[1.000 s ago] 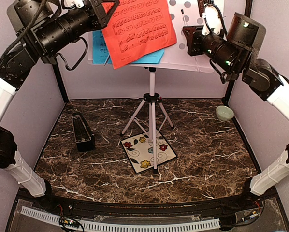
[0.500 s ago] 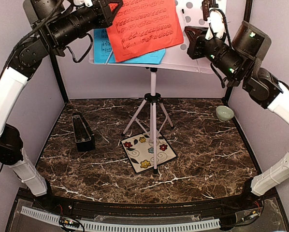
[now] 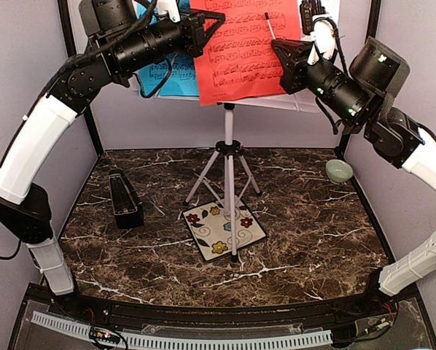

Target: Set up the instrument practice props

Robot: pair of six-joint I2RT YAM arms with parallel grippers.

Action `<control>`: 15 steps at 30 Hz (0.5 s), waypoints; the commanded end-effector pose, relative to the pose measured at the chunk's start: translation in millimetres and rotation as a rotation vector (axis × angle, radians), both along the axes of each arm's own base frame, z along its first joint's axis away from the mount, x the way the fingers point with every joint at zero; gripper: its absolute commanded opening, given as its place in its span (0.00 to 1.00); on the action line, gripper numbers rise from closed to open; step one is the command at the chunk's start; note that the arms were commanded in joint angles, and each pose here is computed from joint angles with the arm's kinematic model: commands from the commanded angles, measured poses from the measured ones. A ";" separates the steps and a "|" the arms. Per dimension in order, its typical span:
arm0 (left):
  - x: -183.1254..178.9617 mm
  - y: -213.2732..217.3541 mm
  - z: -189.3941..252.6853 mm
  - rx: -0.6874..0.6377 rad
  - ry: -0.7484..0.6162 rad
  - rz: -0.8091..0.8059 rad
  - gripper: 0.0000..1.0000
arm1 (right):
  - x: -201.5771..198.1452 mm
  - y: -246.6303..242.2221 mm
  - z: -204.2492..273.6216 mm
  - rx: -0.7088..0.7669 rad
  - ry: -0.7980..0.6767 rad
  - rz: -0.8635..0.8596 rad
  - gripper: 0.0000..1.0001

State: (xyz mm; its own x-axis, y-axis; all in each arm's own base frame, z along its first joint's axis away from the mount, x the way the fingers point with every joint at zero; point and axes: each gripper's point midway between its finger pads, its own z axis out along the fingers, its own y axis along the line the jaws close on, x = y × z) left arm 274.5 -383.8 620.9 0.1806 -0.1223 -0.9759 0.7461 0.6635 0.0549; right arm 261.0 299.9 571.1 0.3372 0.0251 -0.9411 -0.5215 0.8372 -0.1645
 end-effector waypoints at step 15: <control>-10.3 -34.6 14.9 0.069 -0.266 -0.103 0.00 | -15.7 5.7 15.1 0.029 -0.073 0.096 0.00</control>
State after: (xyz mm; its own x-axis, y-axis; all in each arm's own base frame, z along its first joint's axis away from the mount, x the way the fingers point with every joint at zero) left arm 275.1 -427.3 608.6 0.3137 -0.0565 -0.9478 0.7864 0.5748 0.2260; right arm 254.9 309.1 570.3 0.3565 0.0244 -0.9340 -0.5634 0.8031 -0.1941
